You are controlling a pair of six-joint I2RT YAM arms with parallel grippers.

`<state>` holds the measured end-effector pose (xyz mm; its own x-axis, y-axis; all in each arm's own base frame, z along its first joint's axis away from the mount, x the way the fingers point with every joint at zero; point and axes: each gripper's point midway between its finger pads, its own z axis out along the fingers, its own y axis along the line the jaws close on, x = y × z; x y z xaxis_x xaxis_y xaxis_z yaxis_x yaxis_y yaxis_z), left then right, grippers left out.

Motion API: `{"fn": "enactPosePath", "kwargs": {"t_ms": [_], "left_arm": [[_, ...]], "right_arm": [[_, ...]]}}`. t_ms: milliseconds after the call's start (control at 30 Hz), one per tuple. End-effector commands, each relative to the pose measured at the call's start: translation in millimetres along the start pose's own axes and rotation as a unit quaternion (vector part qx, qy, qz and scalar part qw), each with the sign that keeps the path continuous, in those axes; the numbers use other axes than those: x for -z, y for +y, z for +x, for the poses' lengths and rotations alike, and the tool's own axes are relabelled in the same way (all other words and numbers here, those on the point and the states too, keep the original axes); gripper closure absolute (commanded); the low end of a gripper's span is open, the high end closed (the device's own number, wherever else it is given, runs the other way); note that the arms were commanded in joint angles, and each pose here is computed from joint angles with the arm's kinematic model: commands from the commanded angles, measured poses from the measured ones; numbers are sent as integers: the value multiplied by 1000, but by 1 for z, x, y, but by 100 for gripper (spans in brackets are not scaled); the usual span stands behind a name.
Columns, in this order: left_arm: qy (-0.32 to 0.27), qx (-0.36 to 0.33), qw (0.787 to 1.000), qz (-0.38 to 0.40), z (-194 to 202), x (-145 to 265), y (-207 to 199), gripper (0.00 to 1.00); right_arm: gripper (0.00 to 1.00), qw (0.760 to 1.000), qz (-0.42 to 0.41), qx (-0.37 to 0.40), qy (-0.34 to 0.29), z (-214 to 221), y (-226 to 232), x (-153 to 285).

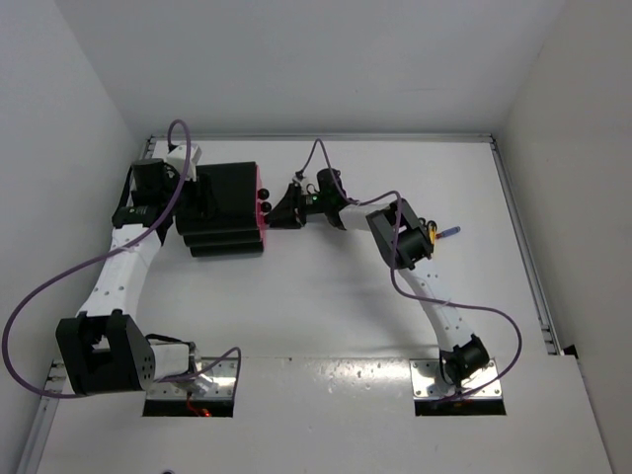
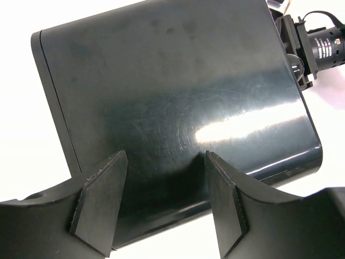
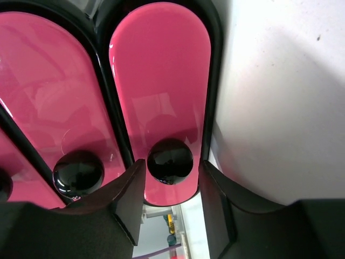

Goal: Sort the tools into containers

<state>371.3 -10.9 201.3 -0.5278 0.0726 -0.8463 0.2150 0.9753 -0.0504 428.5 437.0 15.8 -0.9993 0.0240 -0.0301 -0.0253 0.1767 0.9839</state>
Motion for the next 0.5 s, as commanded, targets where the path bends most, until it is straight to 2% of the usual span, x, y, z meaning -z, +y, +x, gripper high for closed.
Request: {"fn": "enactPosePath", "kwargs": {"t_ms": [0,233,467], "left_arm": [[24,4,1000,0,16,-7,-1,35],[29,3,1000,-1,22,-9,-3,35],[30,3,1000,-6,22,-9,-1,35]], "right_arm": [[60,1000,-8,15,-5,-4,6,-7],[82,999,0,26,-26,-17,1,17],[89,998,11,40,-47,-25,2,61]]}}
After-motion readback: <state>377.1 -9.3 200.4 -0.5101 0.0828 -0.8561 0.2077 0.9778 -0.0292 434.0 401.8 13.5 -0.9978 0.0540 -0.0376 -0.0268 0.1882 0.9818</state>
